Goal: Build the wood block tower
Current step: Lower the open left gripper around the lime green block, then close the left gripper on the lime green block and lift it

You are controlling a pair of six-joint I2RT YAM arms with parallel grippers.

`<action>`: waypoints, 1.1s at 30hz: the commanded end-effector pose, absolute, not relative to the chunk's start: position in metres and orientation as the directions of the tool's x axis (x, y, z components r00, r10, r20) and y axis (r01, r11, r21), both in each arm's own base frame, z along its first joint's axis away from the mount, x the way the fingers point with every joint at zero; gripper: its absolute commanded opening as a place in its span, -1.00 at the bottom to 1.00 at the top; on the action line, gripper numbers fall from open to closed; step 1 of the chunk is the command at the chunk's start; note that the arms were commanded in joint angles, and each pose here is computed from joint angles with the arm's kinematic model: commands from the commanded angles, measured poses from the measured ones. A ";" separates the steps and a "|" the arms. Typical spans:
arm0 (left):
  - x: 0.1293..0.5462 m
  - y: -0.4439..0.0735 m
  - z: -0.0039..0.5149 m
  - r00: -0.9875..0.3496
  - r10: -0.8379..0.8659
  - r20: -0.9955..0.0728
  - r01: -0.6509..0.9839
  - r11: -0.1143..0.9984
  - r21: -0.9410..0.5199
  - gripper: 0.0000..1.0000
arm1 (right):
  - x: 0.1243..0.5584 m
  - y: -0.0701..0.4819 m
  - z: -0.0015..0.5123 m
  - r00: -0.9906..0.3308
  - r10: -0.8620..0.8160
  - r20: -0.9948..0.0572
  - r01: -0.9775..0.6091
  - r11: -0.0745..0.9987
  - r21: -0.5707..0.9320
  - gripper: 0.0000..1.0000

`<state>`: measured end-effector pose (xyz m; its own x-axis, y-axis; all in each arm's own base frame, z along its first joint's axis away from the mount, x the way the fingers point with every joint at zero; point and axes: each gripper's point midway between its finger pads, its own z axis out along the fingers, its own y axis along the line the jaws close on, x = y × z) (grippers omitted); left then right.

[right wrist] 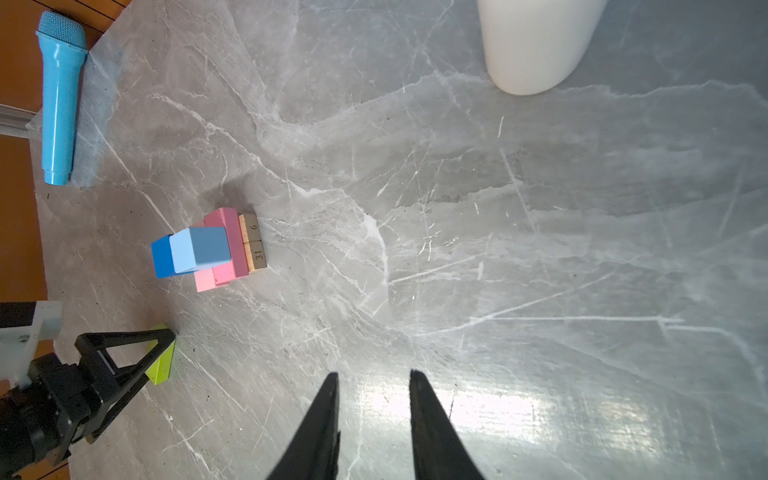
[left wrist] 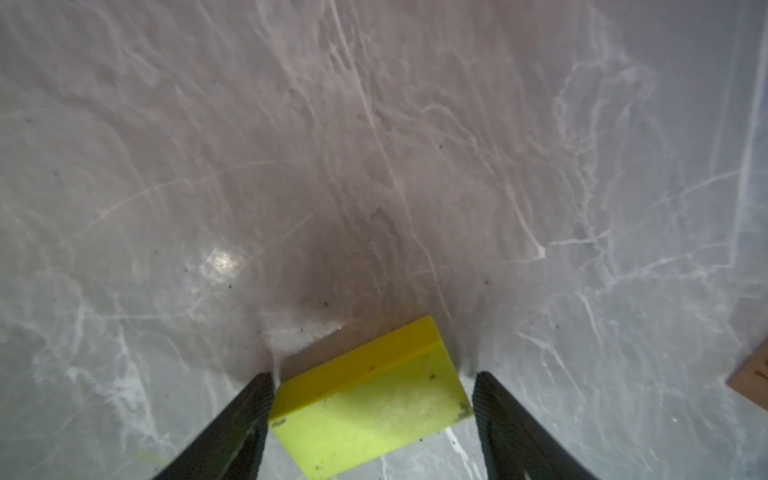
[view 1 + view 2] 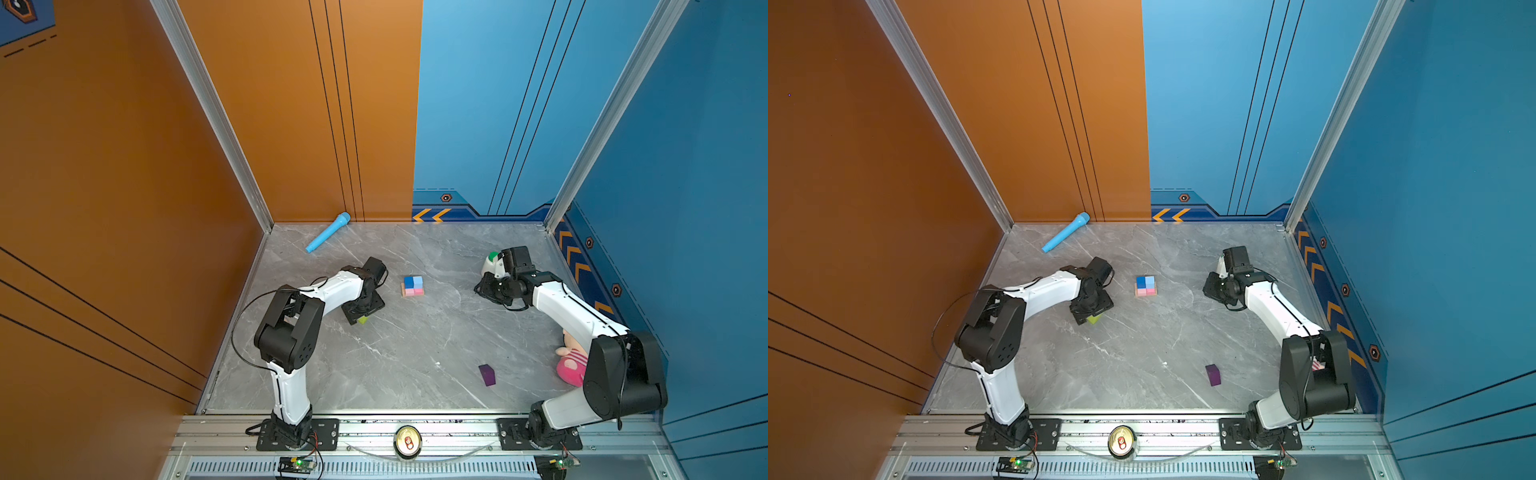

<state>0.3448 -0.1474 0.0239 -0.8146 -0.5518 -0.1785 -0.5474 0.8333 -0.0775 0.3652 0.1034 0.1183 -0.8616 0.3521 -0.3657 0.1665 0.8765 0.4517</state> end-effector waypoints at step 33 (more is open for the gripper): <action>0.373 -0.166 0.053 -0.909 -0.358 -0.214 -0.347 0.934 -0.089 0.54 | 0.357 0.097 0.120 -0.862 0.358 -0.358 0.186 0.882 0.433 -0.38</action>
<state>0.3767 -0.1726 0.0296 -0.9115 -0.3737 -0.1719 -0.3598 0.9269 -0.1070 0.3631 0.1021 0.1171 -0.8644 0.3530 -0.3581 0.1729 0.8774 0.4476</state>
